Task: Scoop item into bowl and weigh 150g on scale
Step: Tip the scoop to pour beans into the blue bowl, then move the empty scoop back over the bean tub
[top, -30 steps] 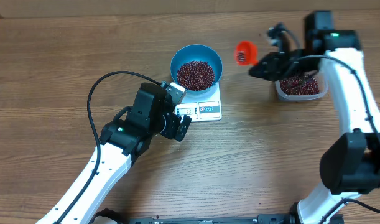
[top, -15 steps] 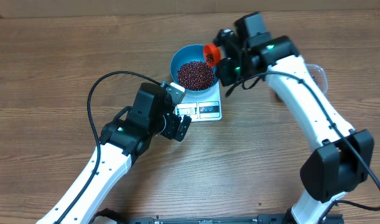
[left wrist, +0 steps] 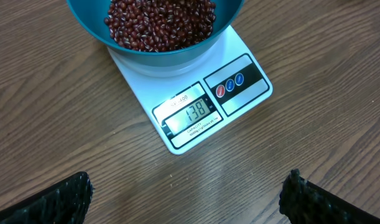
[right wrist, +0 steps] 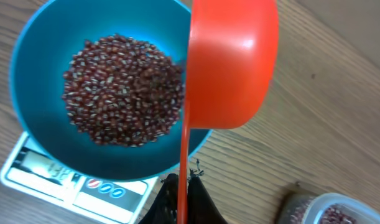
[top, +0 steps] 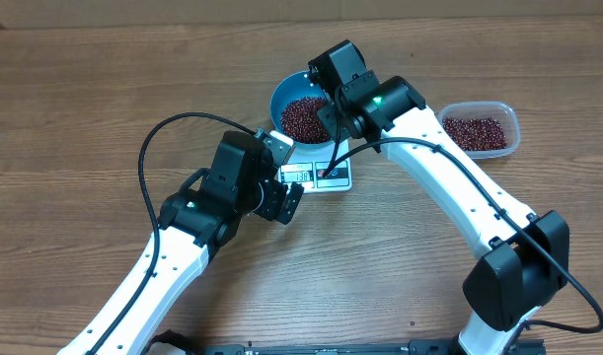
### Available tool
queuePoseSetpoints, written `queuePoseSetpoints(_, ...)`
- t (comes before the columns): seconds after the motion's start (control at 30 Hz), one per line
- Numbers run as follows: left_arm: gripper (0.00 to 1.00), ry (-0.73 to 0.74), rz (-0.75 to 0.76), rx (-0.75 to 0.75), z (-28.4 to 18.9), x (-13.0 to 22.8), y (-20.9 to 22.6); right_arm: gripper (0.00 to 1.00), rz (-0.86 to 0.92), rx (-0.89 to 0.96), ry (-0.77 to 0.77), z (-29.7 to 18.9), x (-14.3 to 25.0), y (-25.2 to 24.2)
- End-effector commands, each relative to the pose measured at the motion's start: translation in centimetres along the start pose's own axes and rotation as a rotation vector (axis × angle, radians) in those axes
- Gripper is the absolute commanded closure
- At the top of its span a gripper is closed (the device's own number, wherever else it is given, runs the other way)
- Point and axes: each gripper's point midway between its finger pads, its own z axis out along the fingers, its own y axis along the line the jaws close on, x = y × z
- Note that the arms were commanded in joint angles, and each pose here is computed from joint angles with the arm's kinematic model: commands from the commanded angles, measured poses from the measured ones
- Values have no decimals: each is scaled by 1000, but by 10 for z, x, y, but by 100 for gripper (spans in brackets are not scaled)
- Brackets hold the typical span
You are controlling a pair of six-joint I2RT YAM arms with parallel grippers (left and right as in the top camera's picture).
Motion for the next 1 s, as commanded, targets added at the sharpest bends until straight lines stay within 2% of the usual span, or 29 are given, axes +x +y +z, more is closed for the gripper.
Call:
queuePoseSetpoints(0.0, 0, 6, 0, -9, 2, 2, 3, 96, 2, 31, -37, -8, -12, -7)
queuePoseSetpoints(0.27, 0, 6, 0, -9, 2, 2, 3, 96, 59, -147, -75, -27, -24, -8)
queuePoseSetpoints(0.47, 0, 6, 0, -9, 2, 2, 3, 96, 172, -164, -51, -59, -14, -65)
queuePoseSetpoints(0.6, 0, 6, 0, -9, 2, 2, 3, 96, 267, -118, 32, -72, 18, -112)
queuePoseSetpoints(0.7, 0, 6, 0, -9, 2, 2, 3, 96, 354, -94, 143, -72, 58, -143)
queuePoseSetpoints(0.83, 0, 6, 0, -9, 2, 2, 3, 96, 460, -90, 264, -69, 103, -170)
queuePoseSetpoints(0.97, 0, 6, 0, -9, 2, 2, 3, 96, 557, -110, 316, -60, 133, -187)
